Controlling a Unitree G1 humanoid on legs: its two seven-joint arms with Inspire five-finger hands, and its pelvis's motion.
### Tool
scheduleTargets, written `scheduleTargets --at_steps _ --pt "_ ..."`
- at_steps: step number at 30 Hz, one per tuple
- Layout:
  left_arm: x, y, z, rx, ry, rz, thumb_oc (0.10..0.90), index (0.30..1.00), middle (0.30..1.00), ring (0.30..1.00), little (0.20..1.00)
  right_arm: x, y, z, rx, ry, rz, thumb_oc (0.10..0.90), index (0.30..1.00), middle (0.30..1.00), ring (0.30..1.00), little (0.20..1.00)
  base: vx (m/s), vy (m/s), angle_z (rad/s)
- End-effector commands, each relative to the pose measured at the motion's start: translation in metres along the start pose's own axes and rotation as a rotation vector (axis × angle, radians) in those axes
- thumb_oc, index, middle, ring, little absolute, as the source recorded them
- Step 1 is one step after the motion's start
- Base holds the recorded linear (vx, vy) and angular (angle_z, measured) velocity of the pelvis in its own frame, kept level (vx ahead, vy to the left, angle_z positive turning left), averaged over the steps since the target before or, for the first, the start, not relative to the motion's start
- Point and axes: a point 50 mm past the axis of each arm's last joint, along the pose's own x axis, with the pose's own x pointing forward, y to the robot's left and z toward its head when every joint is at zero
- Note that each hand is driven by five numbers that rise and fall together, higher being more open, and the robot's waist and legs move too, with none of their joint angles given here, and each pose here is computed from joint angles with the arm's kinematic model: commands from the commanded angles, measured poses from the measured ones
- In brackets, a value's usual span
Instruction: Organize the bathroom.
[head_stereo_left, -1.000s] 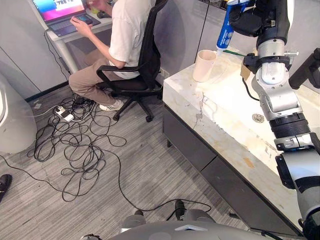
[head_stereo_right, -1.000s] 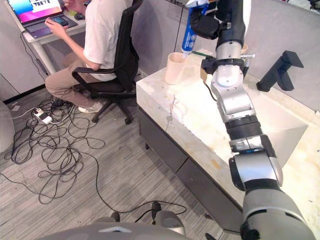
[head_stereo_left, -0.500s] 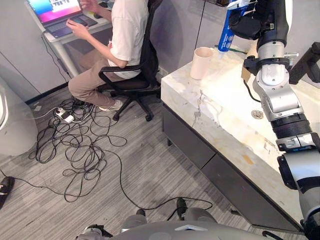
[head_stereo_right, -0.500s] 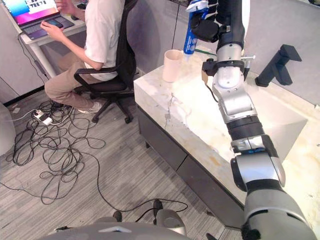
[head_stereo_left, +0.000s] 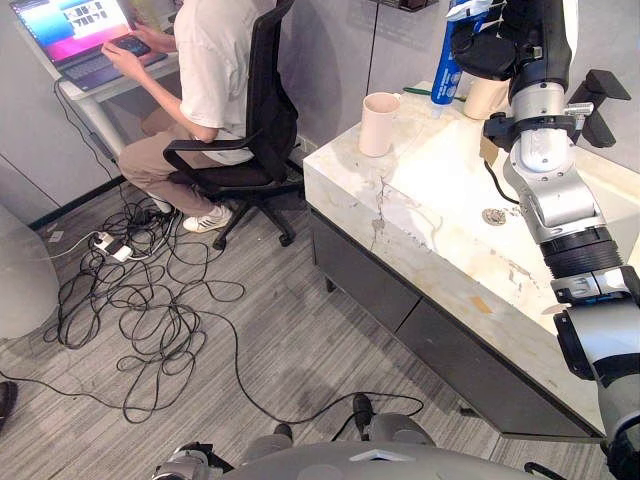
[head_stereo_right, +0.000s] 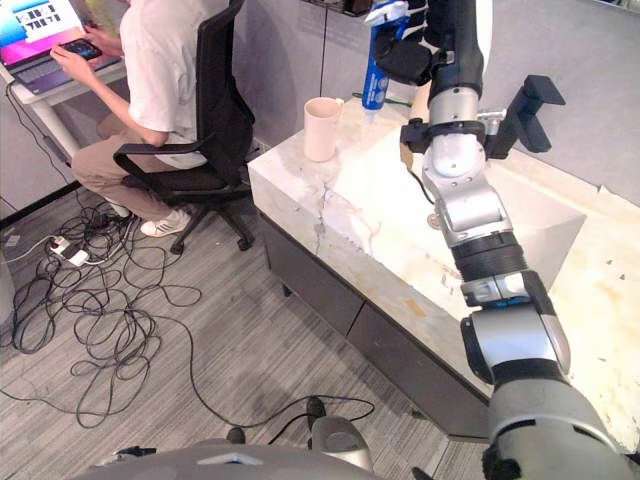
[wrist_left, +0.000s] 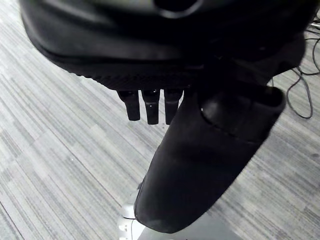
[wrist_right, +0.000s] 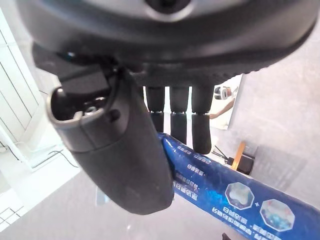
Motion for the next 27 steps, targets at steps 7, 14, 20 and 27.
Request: scheduleTargets --at_steps 7,14,20,27 --pt "0.0 0.018 0.027 0.148 -0.081 0.026 0.8 0.9 0.9 0.9 0.9 0.016 -0.013 0.065 0.081 -0.326 -0.119 0.4 0.3 0.3 0.3 0.3 -0.16 0.045 0.5" --pt "-0.008 -0.002 0.079 0.149 -0.216 -0.002 0.8 0.9 0.9 0.9 0.9 0.012 -0.015 0.07 0.098 -0.389 -0.137 0.4 0.3 0.3 0.3 0.3 -0.22 0.13 0.45" --pt "-0.004 0.015 0.064 0.115 -0.165 0.063 0.8 0.9 0.9 0.9 0.9 0.005 -0.014 0.068 0.152 -0.38 -0.125 0.4 0.3 0.3 0.3 0.3 -0.04 0.024 -0.08" --pt "-0.004 0.022 0.064 0.125 -0.169 0.074 0.8 0.9 0.9 0.9 0.9 0.004 -0.023 0.066 0.16 -0.373 -0.139 0.4 0.3 0.3 0.3 0.3 0.02 -0.015 -0.04"
